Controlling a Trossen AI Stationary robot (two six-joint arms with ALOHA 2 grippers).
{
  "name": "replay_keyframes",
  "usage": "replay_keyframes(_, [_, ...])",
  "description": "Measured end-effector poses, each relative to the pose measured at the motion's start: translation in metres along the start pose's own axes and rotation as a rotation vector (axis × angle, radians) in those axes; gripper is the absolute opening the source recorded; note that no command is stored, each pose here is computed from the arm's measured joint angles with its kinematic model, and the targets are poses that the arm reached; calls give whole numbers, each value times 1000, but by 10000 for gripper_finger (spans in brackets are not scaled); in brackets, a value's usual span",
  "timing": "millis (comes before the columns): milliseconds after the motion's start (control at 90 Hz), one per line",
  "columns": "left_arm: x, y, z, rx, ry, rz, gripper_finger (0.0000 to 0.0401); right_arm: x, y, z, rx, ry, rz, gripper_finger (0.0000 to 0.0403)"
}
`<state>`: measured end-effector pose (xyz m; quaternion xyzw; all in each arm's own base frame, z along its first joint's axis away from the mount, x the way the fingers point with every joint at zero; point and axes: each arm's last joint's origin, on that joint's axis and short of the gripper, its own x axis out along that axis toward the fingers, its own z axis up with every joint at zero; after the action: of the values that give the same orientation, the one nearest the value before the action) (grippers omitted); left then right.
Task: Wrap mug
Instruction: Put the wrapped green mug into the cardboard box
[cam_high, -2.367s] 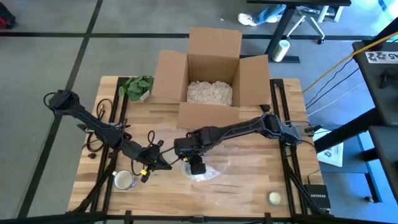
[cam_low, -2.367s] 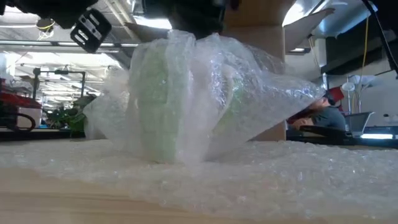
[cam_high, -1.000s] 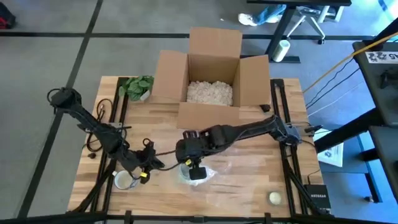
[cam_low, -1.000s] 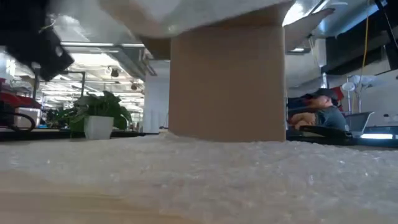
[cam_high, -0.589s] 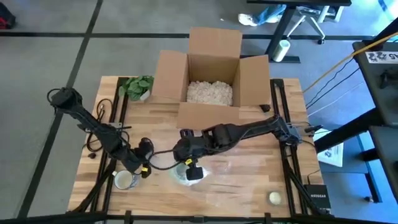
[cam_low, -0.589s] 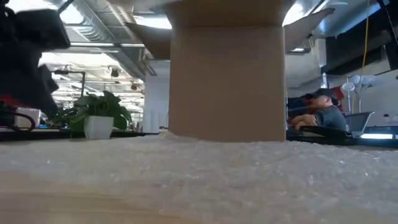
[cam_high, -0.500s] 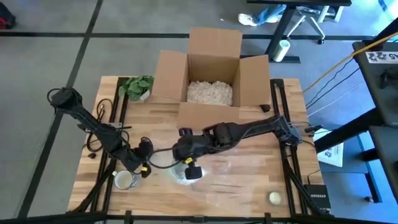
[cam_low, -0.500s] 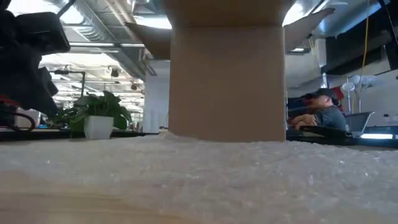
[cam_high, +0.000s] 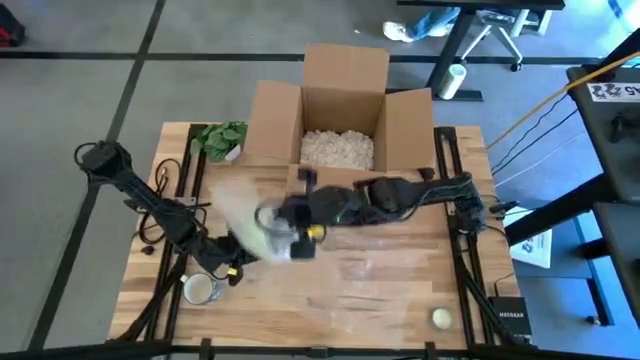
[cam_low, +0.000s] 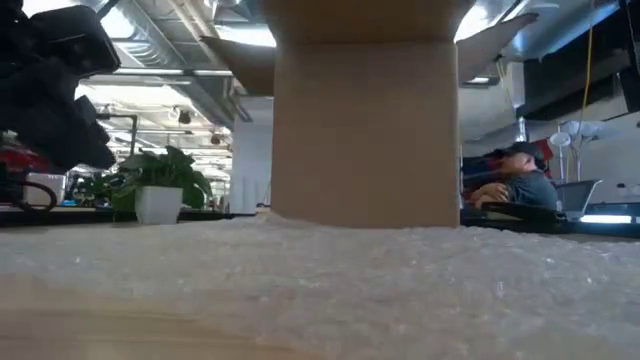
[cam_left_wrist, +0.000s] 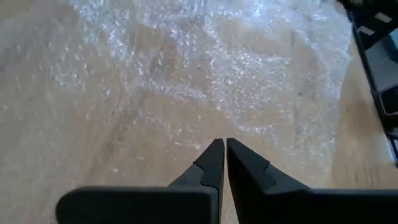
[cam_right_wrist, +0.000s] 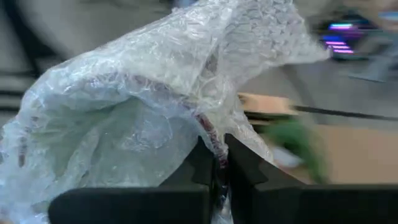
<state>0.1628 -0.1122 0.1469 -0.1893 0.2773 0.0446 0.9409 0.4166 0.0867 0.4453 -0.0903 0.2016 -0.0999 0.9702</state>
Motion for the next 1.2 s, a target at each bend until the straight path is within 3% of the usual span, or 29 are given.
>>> replay_keyframes(244, [2, 1, 4, 13, -18, 2, 0, -24, -73, 3, 96, 56, -244, 0])
replay_keyframes(556, [2, 1, 4, 23, -18, 4, 0, -31, -157, -34, 218, 351, -451, 0])
replay_keyframes(900, [3, 3, 5, 17, -22, 12, 0, -25, -210, -85, 368, 692, -333, 0])
replay_keyframes(1200, [3, -2, 11, 60, -78, -34, 0, 16, -203, -150, 378, 939, -116, 0])
